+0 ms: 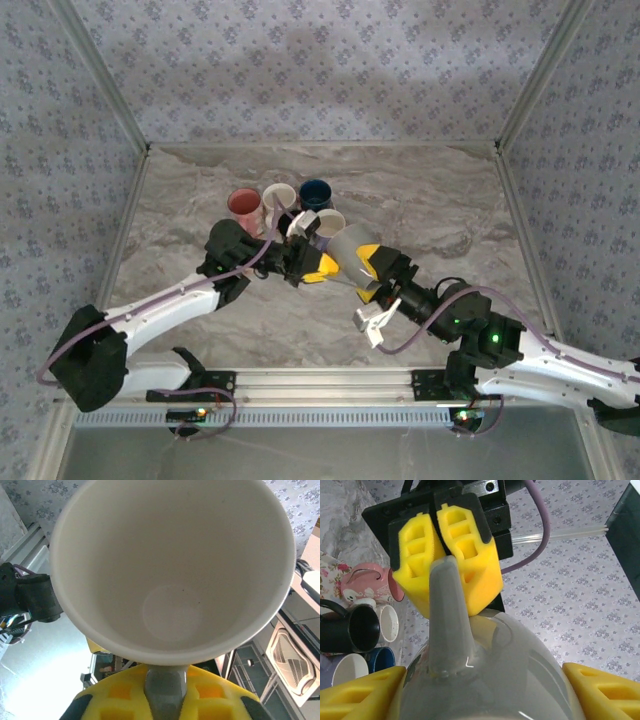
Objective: Turn the mug right side up
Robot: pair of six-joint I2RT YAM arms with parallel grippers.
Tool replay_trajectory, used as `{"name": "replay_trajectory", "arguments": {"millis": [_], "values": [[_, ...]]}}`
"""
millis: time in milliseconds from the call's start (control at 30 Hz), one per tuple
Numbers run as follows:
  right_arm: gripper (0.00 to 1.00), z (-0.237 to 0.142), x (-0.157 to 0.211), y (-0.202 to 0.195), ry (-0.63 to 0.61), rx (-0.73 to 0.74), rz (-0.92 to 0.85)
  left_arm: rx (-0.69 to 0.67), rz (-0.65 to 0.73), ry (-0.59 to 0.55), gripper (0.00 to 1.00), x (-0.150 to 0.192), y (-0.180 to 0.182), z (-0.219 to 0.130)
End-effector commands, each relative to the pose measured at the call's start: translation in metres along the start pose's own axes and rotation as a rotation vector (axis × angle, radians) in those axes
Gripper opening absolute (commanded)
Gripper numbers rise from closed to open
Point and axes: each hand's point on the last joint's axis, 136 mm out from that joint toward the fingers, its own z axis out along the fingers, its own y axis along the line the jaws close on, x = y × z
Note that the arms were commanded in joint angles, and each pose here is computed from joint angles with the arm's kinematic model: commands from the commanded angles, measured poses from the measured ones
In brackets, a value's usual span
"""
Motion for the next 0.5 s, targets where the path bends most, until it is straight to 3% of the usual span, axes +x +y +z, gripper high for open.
{"name": "replay_trajectory", "arguments": {"millis": [0,67,400,467], "values": [[0.03,0.007,-0.016,0.025,-0.076,-0.082,-0.028,0.095,0.15,0.097,0.0,0.027,-0.029,0.014],[0.15,0.006,-0.016,0.026,-0.076,-0.091,-0.022,0.102,0.16,0.094,0.0,0.026,-0.032,0.014],[1.0,0.006,-0.015,0.042,-0.046,-0.197,0.023,0.092,0.189,0.03,0.0,0.017,-0.036,0.002],[1.0,0.006,-0.014,0.044,-0.039,-0.208,0.033,0.069,0.194,0.007,0.0,0.013,-0.031,-0.002]]}}
